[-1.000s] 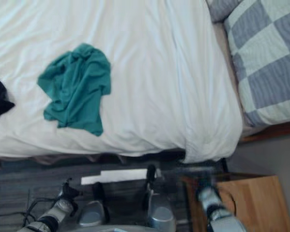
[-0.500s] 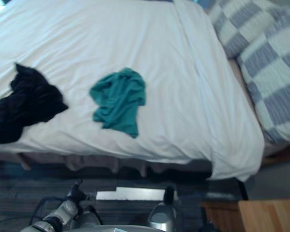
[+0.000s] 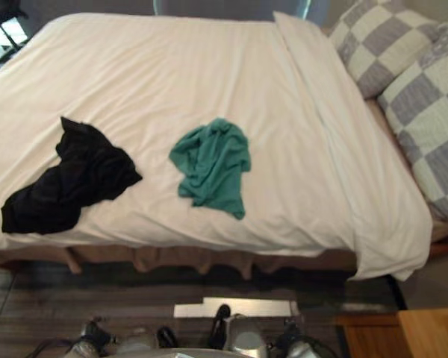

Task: Tidy up the quilt and then pick up the clothes from the bed and put them into the laundry hamper.

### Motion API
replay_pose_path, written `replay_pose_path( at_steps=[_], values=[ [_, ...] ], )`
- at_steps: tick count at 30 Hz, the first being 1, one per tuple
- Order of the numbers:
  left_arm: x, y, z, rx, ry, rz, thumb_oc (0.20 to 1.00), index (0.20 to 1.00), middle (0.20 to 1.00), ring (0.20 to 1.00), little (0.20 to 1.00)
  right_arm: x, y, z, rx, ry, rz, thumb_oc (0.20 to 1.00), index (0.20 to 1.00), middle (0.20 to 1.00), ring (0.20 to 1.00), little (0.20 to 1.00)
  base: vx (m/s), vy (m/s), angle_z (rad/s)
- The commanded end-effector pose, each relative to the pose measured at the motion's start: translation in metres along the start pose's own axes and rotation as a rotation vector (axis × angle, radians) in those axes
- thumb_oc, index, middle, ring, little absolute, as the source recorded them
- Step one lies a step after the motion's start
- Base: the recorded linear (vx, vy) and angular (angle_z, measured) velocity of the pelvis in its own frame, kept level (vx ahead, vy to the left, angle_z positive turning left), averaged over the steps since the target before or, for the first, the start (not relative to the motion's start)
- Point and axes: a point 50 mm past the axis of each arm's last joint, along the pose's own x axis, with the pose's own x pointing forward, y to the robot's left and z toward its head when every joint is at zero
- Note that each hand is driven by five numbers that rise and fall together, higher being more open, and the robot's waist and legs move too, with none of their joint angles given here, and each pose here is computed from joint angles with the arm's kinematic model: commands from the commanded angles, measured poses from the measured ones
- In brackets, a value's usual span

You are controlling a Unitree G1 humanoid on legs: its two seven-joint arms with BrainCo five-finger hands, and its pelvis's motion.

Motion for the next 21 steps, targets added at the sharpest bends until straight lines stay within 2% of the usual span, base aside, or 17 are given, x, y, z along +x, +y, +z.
replay_pose_path(
  at_steps=[1,5,8,11,13,15,17,21],
  values=[
    [0.001,-0.011,0.033,0.006,-0.091,-0.04,1.0,1.0,1.0,1.0,1.0,0.004,-0.028,-0.002,-0.028,0.005,-0.083,1.0,1.0,1.0,1.0,1.0,0.01,0.518,-0.85],
    [-0.002,-0.022,0.035,0.048,-0.104,-0.074,1.0,1.0,1.0,1.0,1.0,0.003,-0.032,-0.018,-0.037,0.047,-0.086,1.0,1.0,1.0,1.0,1.0,0.07,0.65,-0.35],
    [-0.003,-0.029,0.045,0.077,-0.144,-0.102,1.0,1.0,1.0,1.0,1.0,0.003,-0.032,-0.008,-0.056,0.004,-0.083,1.0,1.0,1.0,1.0,1.0,-0.04,0.562,-0.46],
    [-0.002,-0.022,0.052,0.103,-0.183,-0.088,1.0,1.0,1.0,1.0,1.0,0.002,-0.028,0.014,-0.067,-0.088,-0.081,1.0,1.0,1.0,1.0,1.0,-0.05,0.403,-0.07],
    [-0.001,-0.01,0.061,0.089,-0.219,-0.042,1.0,1.0,1.0,1.0,1.0,-0.006,-0.018,0.063,-0.138,-0.296,-0.06,1.0,1.0,1.0,1.0,1.0,-0.16,0.486,-0.35],
    [-0.001,-0.008,0.063,0.089,-0.23,-0.03,1.0,1.0,1.0,1.0,1.0,-0.011,-0.016,0.08,-0.179,-0.374,-0.06,1.0,1.0,1.0,1.0,1.0,-0.13,0.29,-0.93],
    [-0.002,-0.006,0.065,0.119,-0.254,-0.014,1.0,1.0,1.0,1.0,1.0,-0.031,-0.002,0.122,-0.295,-0.606,-0.03,1.0,1.0,1.0,1.0,1.0,-0.06,0.217,-0.41],
    [-0.002,-0.013,0.055,0.127,-0.215,-0.024,1.0,1.0,1.0,1.0,1.0,-0.034,0.003,0.13,-0.312,-0.632,-0.014,1.0,1.0,1.0,1.0,1.0,-0.02,0.071,0.36]
  ],
)
